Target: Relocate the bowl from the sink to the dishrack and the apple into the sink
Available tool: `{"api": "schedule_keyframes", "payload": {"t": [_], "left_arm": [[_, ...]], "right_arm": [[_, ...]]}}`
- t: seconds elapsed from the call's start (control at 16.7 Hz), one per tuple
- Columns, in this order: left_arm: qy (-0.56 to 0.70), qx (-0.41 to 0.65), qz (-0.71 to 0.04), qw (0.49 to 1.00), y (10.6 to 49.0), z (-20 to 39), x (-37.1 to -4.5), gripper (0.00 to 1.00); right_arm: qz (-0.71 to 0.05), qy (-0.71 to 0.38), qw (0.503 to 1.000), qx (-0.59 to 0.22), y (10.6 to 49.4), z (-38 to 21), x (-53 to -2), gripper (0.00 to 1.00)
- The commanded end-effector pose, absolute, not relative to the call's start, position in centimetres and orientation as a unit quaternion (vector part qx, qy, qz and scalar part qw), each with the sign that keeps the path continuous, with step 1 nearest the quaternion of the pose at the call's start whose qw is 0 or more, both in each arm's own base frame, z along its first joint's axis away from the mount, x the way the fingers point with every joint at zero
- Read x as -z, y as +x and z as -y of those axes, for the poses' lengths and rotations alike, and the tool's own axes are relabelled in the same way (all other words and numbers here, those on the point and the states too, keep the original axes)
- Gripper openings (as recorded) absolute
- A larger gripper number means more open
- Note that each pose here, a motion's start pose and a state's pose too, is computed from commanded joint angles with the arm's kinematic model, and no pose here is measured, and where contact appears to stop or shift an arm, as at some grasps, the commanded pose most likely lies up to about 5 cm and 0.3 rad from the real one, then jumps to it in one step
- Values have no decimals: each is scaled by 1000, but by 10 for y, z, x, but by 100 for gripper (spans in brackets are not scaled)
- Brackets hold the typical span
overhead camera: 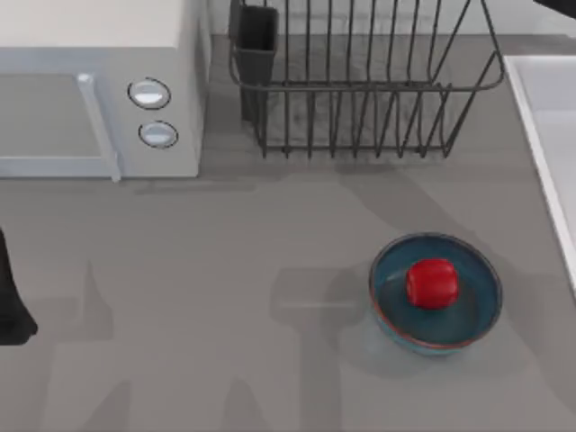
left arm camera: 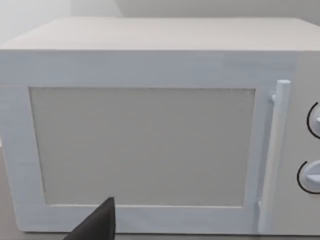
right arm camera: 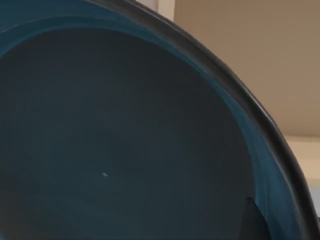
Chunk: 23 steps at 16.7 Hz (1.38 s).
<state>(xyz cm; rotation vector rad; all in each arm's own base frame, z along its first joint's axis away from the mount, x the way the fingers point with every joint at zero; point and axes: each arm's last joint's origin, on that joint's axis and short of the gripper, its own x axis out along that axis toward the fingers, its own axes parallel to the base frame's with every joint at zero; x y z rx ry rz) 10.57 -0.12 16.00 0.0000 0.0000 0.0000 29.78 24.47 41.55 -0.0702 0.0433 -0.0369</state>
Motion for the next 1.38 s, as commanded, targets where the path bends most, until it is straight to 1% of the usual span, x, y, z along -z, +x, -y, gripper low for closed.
{"api": "schedule_keyframes", "payload": {"t": [0.18,0.48,0.6,0.78,1.08,1.26,1.38], "left_arm": [[0,0,0,1000,106,1,-160,100],[0,0,0,1000,106,1,-160,100],[0,0,0,1000,106,1,-160,100],[0,0,0,1000,106,1,-160,100],[0,0,0,1000,106,1,-160,100],[0,0,0,1000,106,1,-160,100],[0,0,0,1000,106,1,-160,100]], "right_arm": [[0,0,1000,5,283,-263,-419,0],[0,1,1000,4,283,-262,-420,0],[-2,-1,1000,7,292,-265,-408,0],[-4,-3,1000,10,318,-275,-370,0],[9,8,1000,7,364,-277,-282,0],[5,4,1000,5,378,-268,-237,0],[1,0,1000,5,382,-263,-221,0]]}}
